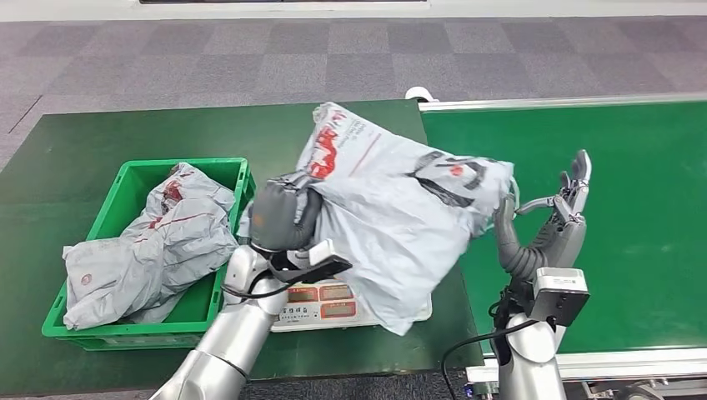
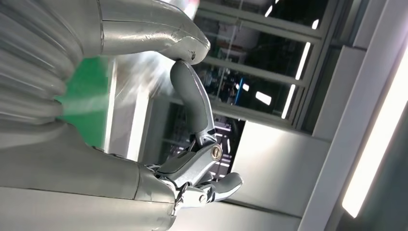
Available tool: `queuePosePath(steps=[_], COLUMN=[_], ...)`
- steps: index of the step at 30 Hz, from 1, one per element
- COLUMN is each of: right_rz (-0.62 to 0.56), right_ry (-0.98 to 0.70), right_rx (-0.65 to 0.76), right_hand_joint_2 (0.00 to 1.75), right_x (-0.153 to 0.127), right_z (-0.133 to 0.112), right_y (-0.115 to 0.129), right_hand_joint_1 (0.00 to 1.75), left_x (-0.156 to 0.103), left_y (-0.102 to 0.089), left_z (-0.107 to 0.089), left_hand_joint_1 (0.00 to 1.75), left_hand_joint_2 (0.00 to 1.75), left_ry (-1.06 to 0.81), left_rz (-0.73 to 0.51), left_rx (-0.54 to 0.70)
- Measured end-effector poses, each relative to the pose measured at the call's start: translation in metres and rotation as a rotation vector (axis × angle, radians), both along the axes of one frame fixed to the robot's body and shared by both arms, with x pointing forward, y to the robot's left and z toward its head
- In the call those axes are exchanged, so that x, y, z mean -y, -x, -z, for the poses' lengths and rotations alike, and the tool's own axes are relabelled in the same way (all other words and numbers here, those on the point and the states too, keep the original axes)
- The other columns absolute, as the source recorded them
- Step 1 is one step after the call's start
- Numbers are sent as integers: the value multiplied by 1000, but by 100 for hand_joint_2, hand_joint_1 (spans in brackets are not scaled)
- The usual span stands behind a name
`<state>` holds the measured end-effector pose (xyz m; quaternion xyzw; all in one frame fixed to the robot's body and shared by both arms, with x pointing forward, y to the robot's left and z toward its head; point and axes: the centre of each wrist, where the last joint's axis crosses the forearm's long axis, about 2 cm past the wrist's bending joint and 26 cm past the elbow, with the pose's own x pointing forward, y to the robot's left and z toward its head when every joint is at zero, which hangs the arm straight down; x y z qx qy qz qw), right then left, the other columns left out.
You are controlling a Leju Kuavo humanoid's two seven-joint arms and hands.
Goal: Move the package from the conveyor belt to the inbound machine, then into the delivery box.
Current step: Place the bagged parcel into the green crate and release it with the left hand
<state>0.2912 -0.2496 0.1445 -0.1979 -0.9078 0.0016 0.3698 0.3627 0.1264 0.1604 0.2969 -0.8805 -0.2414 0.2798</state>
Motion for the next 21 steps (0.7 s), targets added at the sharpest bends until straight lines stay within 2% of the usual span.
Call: queuePosePath(steps=[6,9,13,16,21], right_rz=[22,36,47,45,20], right_ry=[-15,-17,-13,-5,20], right_rx=[-8,-11,-11,-7,-2], right_hand_joint_2=[175,175,175,175,175], right_x=[4,8,13,14,14], right_z=[4,6,8,7,5], right_y=[3,6,11,13,15], right_hand_joint_1=[0,0,0,0,0], left_x=[-74,-118,-167,-187,-197], left_y=[-8,-5,11,26,46], left_z=[-10,-4,12,24,40], left_hand_joint_1=[175,175,175,175,175], left_hand_joint_2=[175,175,175,175,175], left_ry=[55,123,160,117,131], left_rz=[-279,-438,-620,-749,-930], left_rx=[63,50,14,-76,-282])
